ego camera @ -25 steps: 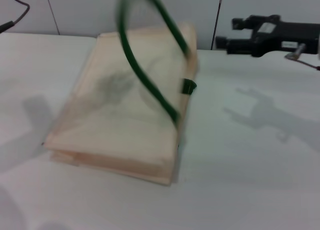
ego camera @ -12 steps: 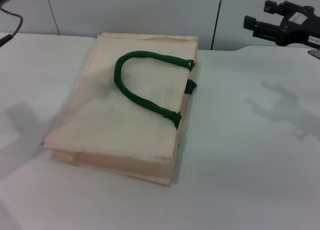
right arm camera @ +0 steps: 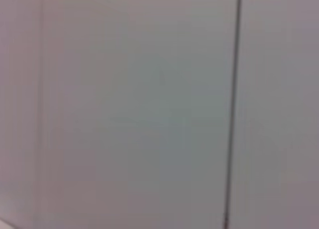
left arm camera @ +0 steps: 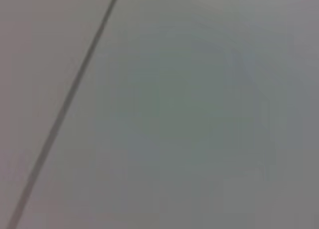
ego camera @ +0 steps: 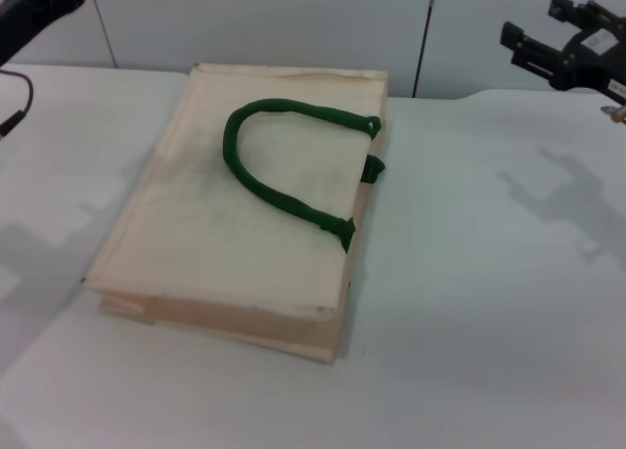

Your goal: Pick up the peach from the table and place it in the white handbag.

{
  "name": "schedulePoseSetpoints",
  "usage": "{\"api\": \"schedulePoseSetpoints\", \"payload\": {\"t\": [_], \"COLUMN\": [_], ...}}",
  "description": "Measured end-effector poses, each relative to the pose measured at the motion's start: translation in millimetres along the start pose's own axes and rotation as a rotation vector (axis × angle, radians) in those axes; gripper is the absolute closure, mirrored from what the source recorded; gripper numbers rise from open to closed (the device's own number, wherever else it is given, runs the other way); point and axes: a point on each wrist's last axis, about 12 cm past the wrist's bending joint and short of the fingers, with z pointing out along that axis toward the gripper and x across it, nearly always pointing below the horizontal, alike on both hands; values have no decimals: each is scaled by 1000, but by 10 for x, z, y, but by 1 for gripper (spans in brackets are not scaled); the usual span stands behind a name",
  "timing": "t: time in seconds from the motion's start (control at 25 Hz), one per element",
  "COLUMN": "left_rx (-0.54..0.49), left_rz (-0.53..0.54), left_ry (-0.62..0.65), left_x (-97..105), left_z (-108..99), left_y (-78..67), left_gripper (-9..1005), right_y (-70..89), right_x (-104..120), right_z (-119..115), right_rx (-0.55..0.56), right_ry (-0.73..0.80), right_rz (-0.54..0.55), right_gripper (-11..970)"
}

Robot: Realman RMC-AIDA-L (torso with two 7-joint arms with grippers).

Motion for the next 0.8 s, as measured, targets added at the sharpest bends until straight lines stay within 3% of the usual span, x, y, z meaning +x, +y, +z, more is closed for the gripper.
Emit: {"api": "schedulePoseSetpoints", "payload": {"t": [0.36,0.6,0.8], "left_rx": [-199,-292,-350], "left_rz": [109,182,251], "left_ry": [-32,-31,-43], "left_x": [306,508,641], "left_z": [-67,-89,-149], "left_y": [153,168,154], "left_gripper": [447,448,448], "right_y": [23,1,-54], "right_x": [248,351,435], "right_z": [-9,-77,-82], "right_rx": [197,359,442], "right_ry": [-10,-37,27], "right_rz": [-67,-57,-33], "right_gripper": [162,163,165]}}
